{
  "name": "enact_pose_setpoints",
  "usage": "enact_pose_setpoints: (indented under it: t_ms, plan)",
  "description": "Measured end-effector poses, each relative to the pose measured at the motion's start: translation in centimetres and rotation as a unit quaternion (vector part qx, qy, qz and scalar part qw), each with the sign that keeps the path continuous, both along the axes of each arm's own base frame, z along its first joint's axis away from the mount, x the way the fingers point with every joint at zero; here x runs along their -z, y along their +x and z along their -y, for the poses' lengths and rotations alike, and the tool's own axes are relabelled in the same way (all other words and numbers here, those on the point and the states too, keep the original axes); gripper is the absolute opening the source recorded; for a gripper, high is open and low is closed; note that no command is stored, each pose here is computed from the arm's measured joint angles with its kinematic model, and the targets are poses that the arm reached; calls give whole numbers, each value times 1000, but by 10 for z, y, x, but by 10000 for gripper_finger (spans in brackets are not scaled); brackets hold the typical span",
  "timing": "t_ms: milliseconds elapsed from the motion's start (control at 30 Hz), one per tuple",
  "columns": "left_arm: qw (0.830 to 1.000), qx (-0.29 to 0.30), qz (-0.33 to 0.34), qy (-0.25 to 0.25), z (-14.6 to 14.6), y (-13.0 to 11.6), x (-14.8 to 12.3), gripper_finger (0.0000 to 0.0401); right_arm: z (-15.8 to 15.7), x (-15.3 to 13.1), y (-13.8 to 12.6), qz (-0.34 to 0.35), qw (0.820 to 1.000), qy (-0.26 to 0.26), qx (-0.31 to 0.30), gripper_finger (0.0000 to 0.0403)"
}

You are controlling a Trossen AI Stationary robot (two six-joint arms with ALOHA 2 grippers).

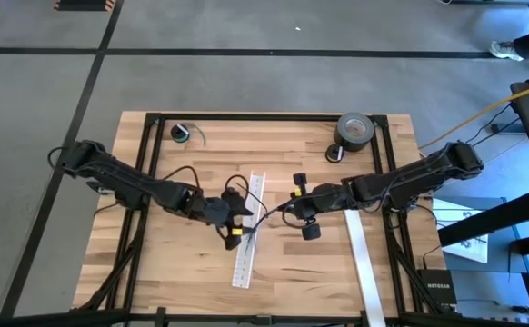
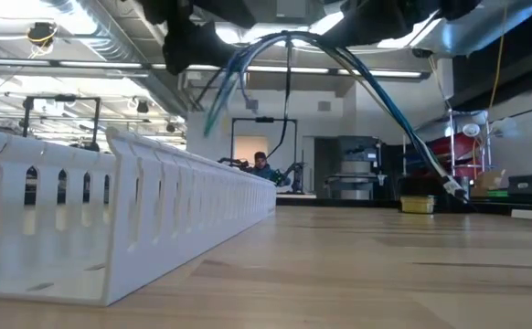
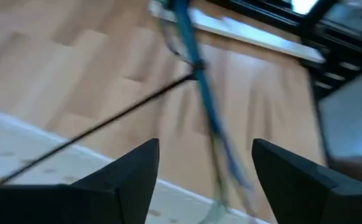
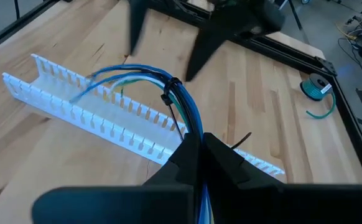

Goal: Ziptie cables
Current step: Put the colored ziptied cable into the white cable duct

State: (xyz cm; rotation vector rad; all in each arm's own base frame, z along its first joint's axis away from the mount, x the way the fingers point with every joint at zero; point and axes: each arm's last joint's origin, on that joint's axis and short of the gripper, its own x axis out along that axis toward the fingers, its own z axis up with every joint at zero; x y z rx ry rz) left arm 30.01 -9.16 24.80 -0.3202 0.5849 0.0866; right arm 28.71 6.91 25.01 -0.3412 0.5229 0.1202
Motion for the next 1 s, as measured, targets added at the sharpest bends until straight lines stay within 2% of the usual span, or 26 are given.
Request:
enact_pose_setpoints:
  t_ms: [267,433,533,733,833,1000]
  plan:
    - [1000,12,13,-8,3,17,16,249,0,4,2,-6,1000,-6,-2,0]
    - [1000,18,10,22,1,23,24,239,-1,3,2,-5,1000,-5,-3,0]
    - [999,14,6,46,0,23,25,195,-1,3,2,-5,1000,-3,-1,0]
    - [994,26,-16,105,-4,20,21,28,0,4,2,-7,1000,13,9,9]
    - [989,23,-52,136,-5,20,12,12,1,3,2,-3,1000,4,30,19]
    - [979,23,-117,168,-7,18,-15,2,7,0,-3,3,993,-20,114,58]
